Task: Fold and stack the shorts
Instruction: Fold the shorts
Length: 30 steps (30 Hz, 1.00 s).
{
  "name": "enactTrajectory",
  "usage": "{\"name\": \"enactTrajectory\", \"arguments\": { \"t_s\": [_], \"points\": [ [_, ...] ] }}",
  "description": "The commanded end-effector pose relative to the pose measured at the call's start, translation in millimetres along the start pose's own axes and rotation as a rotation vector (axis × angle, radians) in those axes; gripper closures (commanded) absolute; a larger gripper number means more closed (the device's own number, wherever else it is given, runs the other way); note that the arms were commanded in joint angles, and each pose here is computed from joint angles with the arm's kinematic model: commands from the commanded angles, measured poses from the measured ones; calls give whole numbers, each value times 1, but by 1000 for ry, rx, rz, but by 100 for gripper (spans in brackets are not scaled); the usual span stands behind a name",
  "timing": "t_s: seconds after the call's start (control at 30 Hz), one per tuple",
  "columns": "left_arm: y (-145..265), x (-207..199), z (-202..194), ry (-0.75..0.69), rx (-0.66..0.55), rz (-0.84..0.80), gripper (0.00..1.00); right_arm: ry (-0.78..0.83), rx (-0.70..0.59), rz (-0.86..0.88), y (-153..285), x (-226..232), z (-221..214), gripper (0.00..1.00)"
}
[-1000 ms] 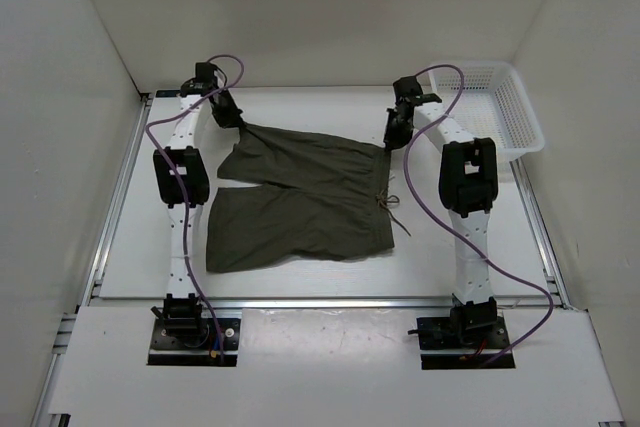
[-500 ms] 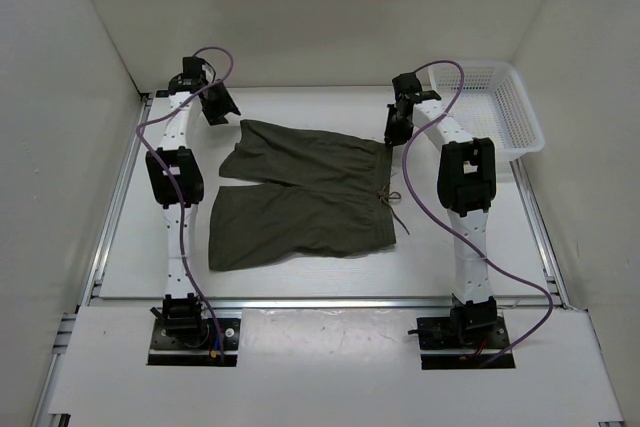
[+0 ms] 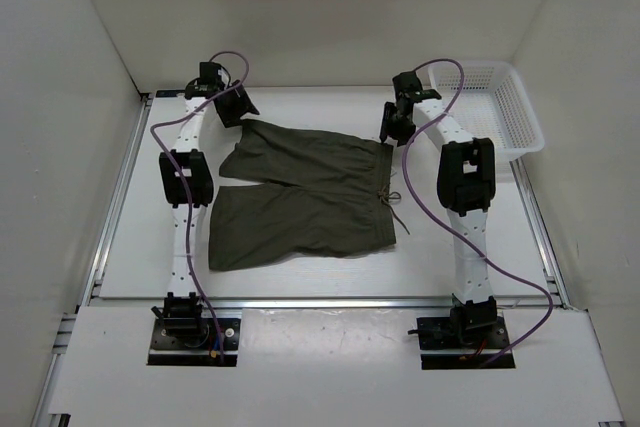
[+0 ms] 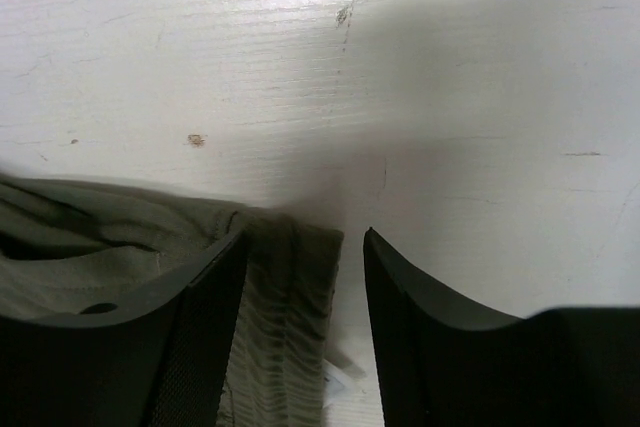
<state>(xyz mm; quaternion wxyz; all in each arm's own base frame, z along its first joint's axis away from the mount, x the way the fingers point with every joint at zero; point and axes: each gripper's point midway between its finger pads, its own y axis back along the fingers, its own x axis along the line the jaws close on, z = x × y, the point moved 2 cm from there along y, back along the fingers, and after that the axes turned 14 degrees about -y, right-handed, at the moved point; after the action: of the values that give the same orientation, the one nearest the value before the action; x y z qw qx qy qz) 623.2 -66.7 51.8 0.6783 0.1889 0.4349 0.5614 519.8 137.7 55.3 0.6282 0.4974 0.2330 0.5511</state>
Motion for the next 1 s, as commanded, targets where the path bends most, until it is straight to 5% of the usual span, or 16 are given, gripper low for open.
{"name": "enactTrajectory", "arguments": {
  "t_s": [0.0, 0.13, 0.2, 0.23, 0.27, 0.33, 0.7, 0.97],
  "points": [
    [4, -12, 9, -13, -28, -31, 29, 12, 5, 14, -5, 1, 4, 44],
    [0, -10, 7, -13, -28, -31, 40, 11, 52, 27, -18, 0, -7, 51],
    [0, -11, 7, -13, -26, -40, 58, 2, 58, 35, -18, 2, -8, 70],
    [0, -11, 7, -13, -26, -40, 81, 2, 58, 35, -18, 2, -8, 77],
    [0, -10, 7, -22, -28, -31, 90, -9, 52, 26, -18, 1, -7, 90],
    [7, -11, 14, -26, -45, -19, 90, -8, 29, 8, -19, -1, -3, 100],
    [99, -28, 87, -75, -259, 30, 90, -11, -189, 43, 48, 13, 61, 100],
    [126, -41, 100, -90, -305, 8, 90, -5, -262, 88, 74, 26, 83, 100]
  ]
}}
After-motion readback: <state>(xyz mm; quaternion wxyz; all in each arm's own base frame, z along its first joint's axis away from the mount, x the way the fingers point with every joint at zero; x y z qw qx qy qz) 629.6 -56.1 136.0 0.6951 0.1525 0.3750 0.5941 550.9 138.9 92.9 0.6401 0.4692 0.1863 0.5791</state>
